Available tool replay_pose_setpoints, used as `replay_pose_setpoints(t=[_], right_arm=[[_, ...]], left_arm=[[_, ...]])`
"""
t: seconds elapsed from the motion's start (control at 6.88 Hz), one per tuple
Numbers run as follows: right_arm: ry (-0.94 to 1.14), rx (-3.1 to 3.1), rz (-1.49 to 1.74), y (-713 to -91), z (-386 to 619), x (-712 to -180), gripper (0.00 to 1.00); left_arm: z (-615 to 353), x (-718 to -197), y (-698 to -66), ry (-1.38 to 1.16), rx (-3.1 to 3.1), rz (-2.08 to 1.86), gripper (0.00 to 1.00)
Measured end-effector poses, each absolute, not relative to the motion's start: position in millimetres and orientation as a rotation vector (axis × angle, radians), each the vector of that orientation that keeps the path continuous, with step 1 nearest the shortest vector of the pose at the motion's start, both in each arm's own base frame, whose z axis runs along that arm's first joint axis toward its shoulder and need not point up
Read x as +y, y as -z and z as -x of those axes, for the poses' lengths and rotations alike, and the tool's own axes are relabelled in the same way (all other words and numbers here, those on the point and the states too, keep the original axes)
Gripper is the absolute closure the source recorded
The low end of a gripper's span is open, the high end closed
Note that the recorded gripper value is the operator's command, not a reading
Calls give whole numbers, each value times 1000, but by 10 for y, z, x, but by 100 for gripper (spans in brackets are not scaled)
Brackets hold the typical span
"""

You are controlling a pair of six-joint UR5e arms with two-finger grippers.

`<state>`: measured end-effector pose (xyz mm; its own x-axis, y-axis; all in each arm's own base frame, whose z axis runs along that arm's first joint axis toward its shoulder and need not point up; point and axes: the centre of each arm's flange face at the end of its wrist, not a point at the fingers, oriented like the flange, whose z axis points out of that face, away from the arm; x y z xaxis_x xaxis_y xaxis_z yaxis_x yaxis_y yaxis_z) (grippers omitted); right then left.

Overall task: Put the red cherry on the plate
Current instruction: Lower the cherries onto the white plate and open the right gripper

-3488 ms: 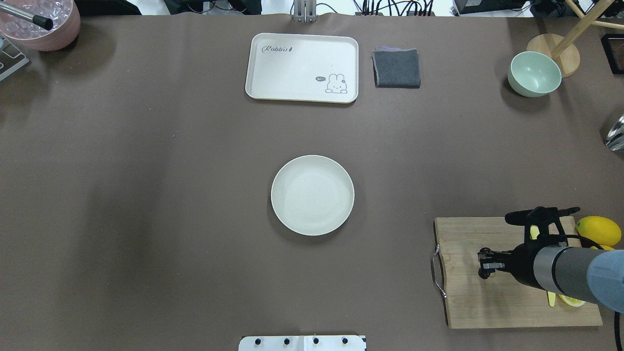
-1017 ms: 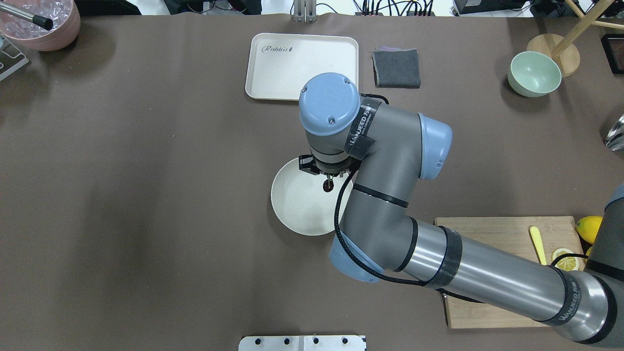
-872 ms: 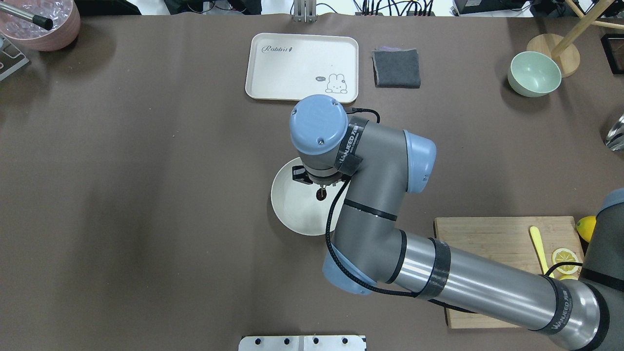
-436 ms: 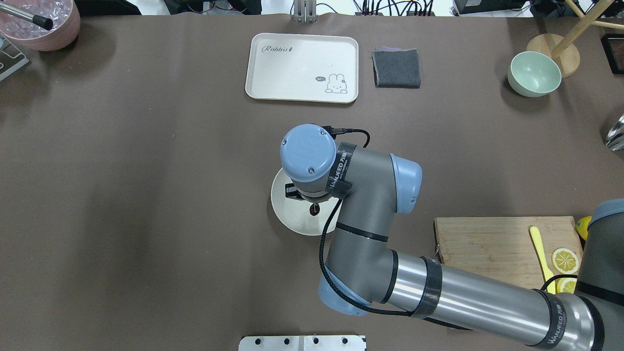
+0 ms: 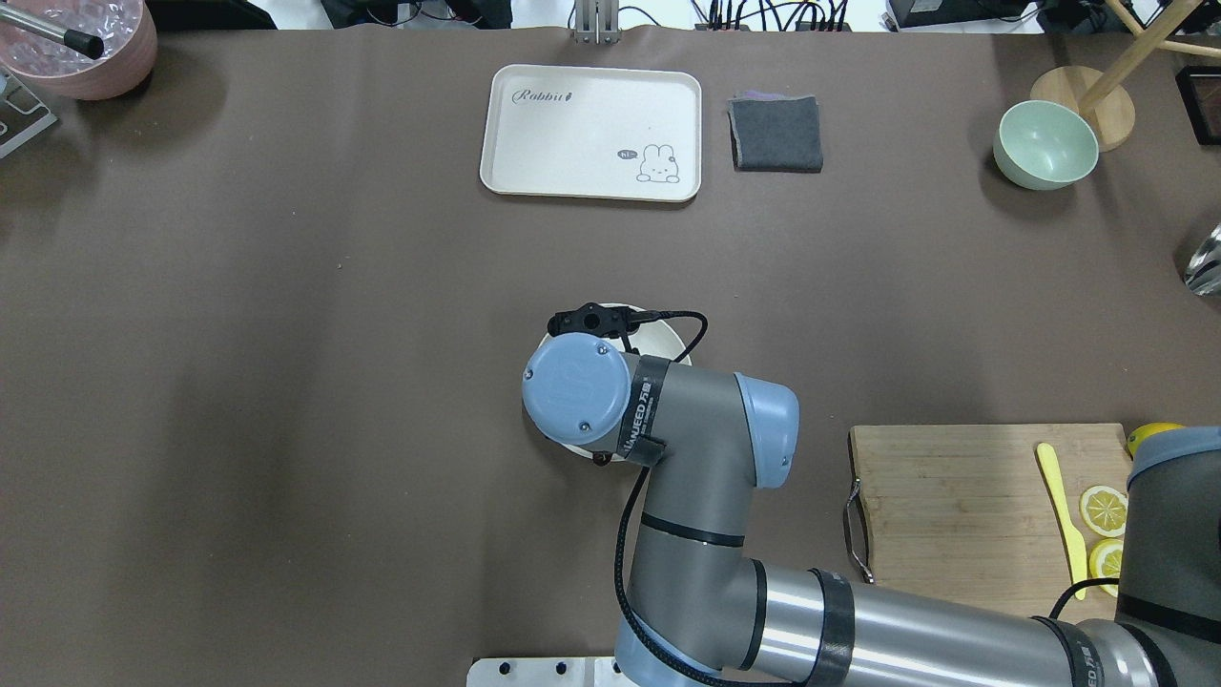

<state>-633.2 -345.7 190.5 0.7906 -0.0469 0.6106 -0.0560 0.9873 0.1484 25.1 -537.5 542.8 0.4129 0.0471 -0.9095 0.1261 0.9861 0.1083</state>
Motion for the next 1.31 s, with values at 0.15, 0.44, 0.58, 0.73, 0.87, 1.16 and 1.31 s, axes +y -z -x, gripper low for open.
replay_pose_setpoints(t=[0.15,0.44,0.58,0.73,0.87,1.16,1.31], right_arm=[[-4,-656,-169,-1967,6381,-3393,100],[-3,-664,-183,-2143,6398,-3398,100],[-12,-664,-192,-2172,6370,-3481,100],[-29,-670,-200,-2136,6305,-3617,77],[-48,-687,-197,-2026,6215,-3777,78],[-75,-739,-156,-1737,6014,-4077,77],[-87,-747,-153,-1681,5922,-4211,74]], left_arm=[[-249,-5366,-5435,50,1147,-167,1],[-240,-5338,-5467,54,1147,-162,1],[-239,-5326,-5478,55,1147,-161,1],[-240,-5320,-5480,55,1147,-161,1],[-240,-5317,-5481,54,1147,-161,1],[-254,-5321,-5495,54,1146,-157,1],[-260,-5324,-5505,55,1145,-154,1]])
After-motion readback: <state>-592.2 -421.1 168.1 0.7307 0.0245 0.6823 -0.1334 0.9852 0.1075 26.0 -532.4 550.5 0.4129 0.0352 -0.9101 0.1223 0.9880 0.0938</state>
